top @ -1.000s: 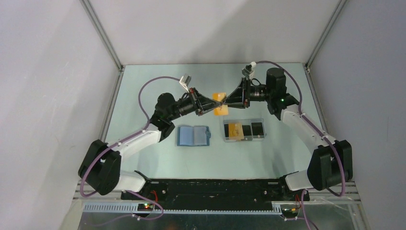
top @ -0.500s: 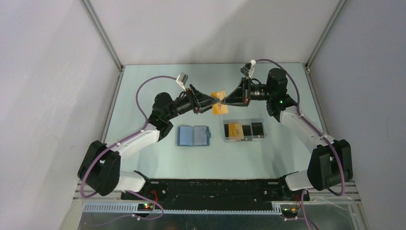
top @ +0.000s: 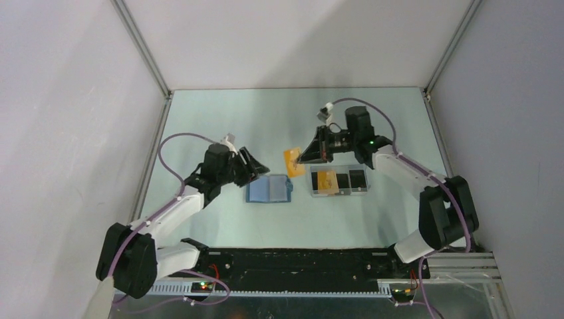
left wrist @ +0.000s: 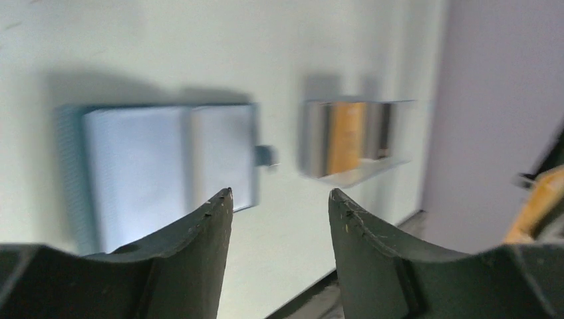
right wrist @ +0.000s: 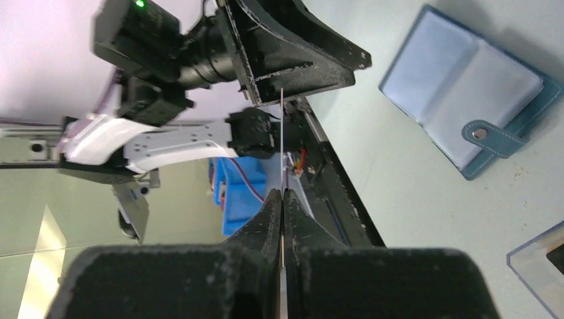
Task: Put the credit cards into the card holder
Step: Insert the credit card into the card holder.
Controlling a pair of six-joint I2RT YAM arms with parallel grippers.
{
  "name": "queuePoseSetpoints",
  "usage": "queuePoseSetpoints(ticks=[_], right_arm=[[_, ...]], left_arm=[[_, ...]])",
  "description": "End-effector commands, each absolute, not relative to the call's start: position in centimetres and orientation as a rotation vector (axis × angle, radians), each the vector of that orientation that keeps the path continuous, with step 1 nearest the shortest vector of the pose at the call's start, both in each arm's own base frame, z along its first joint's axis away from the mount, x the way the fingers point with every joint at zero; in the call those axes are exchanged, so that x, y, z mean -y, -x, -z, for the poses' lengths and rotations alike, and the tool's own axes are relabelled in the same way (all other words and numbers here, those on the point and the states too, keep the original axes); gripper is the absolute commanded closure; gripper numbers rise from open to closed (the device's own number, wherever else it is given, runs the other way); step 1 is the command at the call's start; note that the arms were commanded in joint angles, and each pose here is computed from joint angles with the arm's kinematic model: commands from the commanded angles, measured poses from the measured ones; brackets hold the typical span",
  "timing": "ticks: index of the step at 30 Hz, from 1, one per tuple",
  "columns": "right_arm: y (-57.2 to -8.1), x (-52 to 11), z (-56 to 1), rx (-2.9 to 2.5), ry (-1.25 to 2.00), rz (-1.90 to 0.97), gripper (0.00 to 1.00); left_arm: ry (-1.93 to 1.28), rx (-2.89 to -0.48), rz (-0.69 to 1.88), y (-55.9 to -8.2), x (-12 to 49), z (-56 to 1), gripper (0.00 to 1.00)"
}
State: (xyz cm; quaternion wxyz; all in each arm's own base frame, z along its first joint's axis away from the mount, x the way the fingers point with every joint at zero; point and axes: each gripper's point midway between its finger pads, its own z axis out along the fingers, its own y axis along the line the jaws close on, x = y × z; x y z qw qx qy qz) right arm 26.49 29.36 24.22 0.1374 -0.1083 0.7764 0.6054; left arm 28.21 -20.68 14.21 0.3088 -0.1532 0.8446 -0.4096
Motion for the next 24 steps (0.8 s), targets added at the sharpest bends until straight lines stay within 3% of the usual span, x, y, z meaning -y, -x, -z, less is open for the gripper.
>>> queuePoseSetpoints(ticks=[1, 8, 24], right_arm=[[-25.5, -32.2, -19.7, -2.337, 0.411, -1.657, 1.0], [-25.6, -36.0, -14.5, -2.43, 0.384, -1.67, 1.0], [-25.4, -37.1, -7.7, -2.738, 0.321, -1.406, 1.0]], left_arm=[[0.358, -2.473, 0.593, -25.7, 14.9, -9.0, 0.41], [0.324, -2.643, 0.349, -24.8, 12.6, -5.5, 0.42], [0.269, -2.773, 0.243, -26.0, 12.7, -2.5, 0.56]])
